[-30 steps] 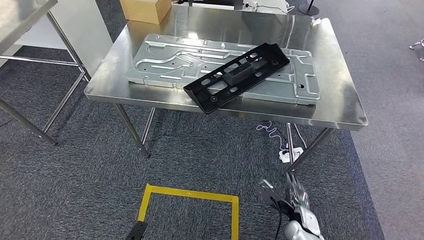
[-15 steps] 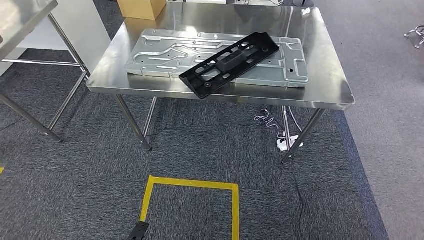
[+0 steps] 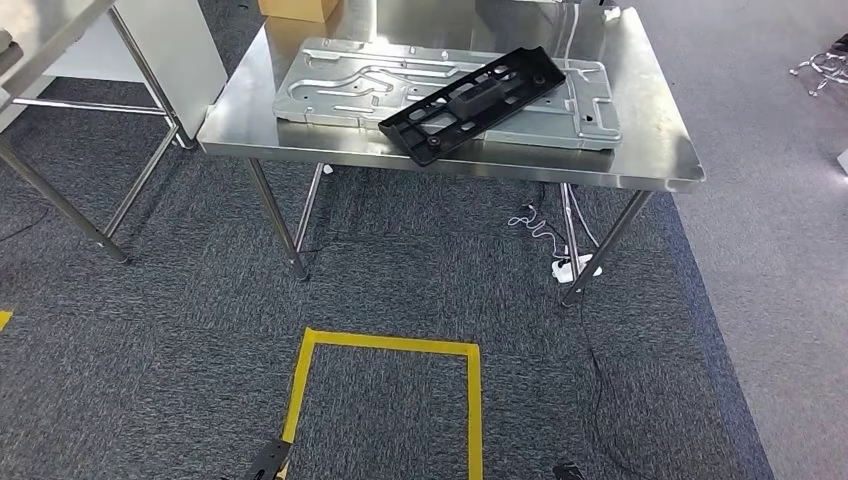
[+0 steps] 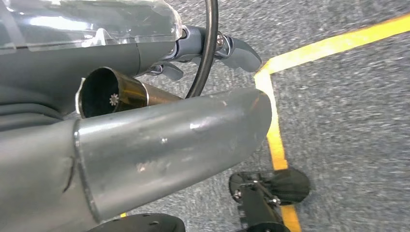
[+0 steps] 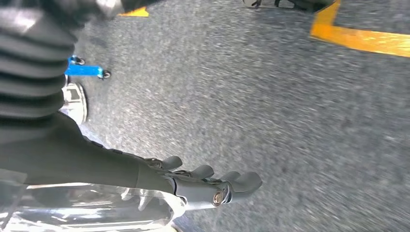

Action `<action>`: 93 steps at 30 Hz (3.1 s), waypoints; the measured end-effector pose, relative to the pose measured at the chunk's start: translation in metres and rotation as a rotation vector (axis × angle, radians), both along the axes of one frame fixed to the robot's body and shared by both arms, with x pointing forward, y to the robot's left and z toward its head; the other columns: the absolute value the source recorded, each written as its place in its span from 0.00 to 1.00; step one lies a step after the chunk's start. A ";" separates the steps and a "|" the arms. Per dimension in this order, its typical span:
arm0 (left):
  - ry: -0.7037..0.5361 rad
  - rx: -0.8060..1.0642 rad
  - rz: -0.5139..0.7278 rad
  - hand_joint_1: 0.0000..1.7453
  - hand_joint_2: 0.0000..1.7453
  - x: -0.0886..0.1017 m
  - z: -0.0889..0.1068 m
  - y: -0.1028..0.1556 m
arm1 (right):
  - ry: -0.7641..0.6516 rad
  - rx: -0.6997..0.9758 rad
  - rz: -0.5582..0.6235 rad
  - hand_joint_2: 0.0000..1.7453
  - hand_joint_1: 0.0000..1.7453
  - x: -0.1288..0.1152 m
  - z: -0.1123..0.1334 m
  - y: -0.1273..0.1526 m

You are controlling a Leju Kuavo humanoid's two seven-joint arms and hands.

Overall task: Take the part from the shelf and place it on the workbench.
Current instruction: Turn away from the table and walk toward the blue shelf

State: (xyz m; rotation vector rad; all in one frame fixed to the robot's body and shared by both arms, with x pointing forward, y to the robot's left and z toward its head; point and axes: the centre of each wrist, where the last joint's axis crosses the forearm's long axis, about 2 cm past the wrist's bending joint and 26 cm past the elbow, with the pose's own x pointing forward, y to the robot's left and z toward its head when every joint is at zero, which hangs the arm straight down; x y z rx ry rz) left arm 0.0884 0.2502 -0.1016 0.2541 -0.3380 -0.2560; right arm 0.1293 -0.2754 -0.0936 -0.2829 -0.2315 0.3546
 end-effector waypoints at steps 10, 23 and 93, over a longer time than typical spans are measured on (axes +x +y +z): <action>0.008 0.005 0.006 0.00 0.00 -0.005 -0.001 0.001 | 0.025 -0.003 -0.003 1.00 0.00 -0.010 -0.003 0.004; 0.000 0.000 0.009 0.00 0.00 -0.004 -0.001 0.002 | 0.025 -0.007 -0.027 1.00 0.00 -0.012 -0.003 0.004; 0.026 0.014 0.022 0.00 0.00 -0.018 -0.003 0.001 | 0.052 0.005 -0.107 0.00 0.00 -0.029 -0.007 0.002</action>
